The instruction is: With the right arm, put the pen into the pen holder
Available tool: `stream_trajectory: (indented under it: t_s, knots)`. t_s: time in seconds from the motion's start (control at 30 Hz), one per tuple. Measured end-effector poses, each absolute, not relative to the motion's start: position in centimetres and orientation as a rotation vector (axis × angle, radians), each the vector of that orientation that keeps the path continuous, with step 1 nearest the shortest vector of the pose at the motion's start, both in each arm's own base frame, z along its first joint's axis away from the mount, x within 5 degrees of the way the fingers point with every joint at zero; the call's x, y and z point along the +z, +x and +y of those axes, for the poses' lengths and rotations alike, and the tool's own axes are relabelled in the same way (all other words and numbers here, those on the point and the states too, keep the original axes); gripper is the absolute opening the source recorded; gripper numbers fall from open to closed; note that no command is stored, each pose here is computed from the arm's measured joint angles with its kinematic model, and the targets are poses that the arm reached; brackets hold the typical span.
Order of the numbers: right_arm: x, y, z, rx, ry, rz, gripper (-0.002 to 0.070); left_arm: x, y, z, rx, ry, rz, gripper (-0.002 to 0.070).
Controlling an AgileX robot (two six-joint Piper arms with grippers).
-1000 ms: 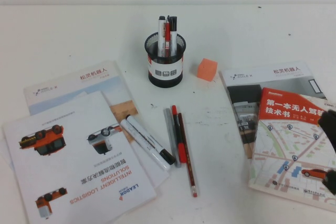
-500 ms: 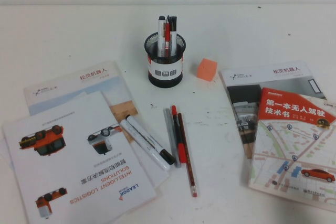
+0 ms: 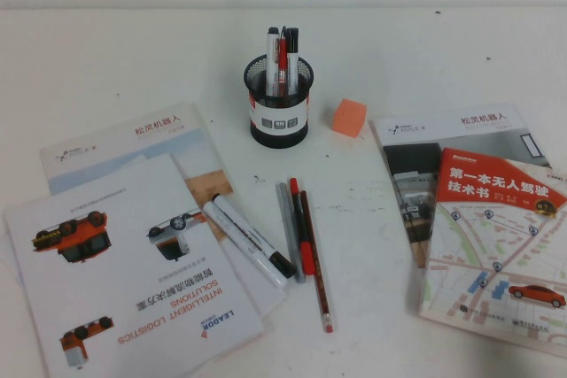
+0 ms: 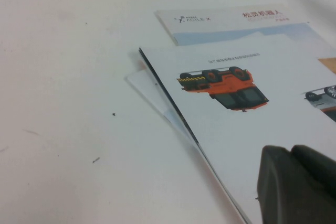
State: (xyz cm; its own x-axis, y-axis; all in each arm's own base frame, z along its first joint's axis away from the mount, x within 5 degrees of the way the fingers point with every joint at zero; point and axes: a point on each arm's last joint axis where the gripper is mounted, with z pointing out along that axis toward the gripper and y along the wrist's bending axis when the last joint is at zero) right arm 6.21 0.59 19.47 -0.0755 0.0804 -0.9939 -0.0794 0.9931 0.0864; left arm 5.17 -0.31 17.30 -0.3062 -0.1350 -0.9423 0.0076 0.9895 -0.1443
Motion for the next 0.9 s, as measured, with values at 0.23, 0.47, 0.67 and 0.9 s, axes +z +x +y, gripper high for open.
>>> stream_trajectory:
  t_s: [0.23,0.47,0.67,0.9]
  knots:
    - [18.0,5.5,0.2,0.099,0.045,1.772,-0.0019,17.3,5.2,-0.3,-0.141,-0.092,1.878,-0.0003]
    - [17.1,5.3,0.0,0.069,0.061,1.863,-0.0019,17.3,5.2,-0.3,-0.141,-0.092,1.878,-0.0003]
    - [17.1,5.3,0.0,0.064,0.060,1.863,-0.0019,17.3,5.2,-0.3,-0.141,-0.092,1.878,-0.0003]
    - [17.1,5.3,0.0,0.064,0.060,1.863,-0.0019,17.3,5.2,-0.3,-0.141,-0.092,1.878,-0.0003]
